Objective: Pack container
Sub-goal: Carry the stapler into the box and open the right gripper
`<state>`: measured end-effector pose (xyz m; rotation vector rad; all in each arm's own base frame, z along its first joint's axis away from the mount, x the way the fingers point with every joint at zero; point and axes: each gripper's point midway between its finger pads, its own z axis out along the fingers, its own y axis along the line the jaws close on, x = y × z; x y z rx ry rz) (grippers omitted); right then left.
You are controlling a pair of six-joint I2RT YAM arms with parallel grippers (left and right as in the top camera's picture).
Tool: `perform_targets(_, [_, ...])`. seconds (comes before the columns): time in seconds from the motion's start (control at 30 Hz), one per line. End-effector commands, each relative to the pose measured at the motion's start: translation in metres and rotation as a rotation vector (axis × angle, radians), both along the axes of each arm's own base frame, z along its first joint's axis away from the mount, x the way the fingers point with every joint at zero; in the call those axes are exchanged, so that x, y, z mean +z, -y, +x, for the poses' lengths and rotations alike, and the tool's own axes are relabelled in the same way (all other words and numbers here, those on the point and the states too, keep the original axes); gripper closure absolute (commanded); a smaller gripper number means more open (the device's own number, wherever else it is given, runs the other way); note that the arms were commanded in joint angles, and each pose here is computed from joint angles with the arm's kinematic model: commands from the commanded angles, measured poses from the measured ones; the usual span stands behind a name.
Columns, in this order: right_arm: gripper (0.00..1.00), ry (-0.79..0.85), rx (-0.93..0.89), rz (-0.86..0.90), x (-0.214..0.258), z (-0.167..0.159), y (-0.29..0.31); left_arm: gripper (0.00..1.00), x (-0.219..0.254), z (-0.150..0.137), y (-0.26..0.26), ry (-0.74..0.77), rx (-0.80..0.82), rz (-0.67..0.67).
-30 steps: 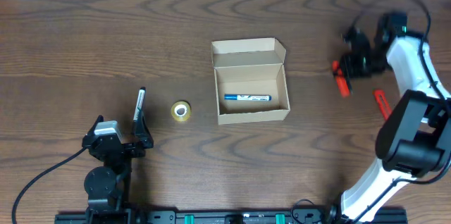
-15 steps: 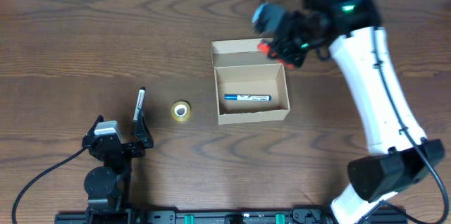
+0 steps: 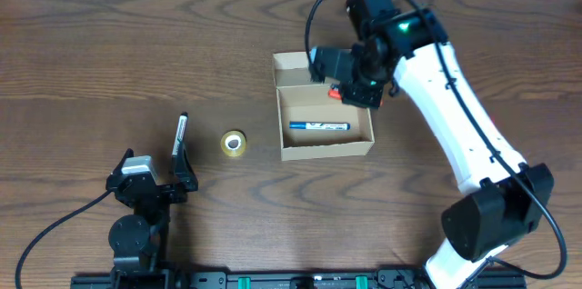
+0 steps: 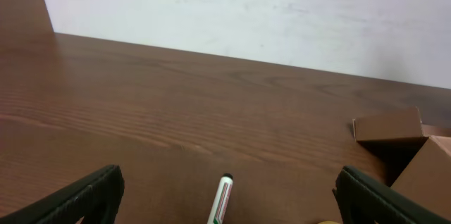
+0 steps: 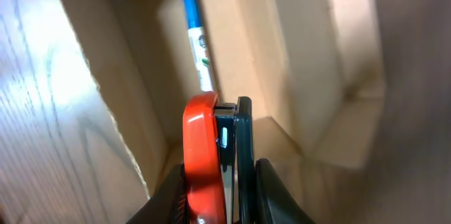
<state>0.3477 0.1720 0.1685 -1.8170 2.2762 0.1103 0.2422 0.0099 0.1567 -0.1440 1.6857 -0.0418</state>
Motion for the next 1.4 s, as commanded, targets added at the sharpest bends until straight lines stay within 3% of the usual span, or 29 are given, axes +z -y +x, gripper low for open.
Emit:
perform_targets(0.0, [0.99, -0.028, 0.084, 0.015, -0.021, -0.015, -0.021, 0.05, -0.010, 0.000, -0.001, -0.016, 0.008, -0.006])
perform_targets(0.4, [0.99, 0.007, 0.199, 0.033, -0.103, -0.038, -0.059, 0.05, -0.009, 0.001, -0.001, -0.014, 0.008, -0.006])
perform_targets(0.73, [0.99, -0.007, 0.164, 0.074, -0.106, -0.033, -0.054, 0.05, -0.009, 0.001, -0.001, -0.013, 0.008, -0.006])
perform_targets(0.83, [0.71, -0.016, 0.127, 0.085, -0.105, -0.031, -0.053, 0.05, -0.009, 0.001, -0.001, -0.013, 0.008, -0.006])
perform_targets(1.03, [0.63, -0.011, 0.121, 0.086, -0.105, -0.029, -0.051, 0.05, -0.009, 0.001, -0.001, -0.013, 0.008, -0.006])
perform_targets(1.37, [0.67, -0.012, 0.097, 0.088, -0.105, -0.025, -0.046, 0.05, -0.009, 0.001, -0.001, -0.012, 0.008, -0.006])
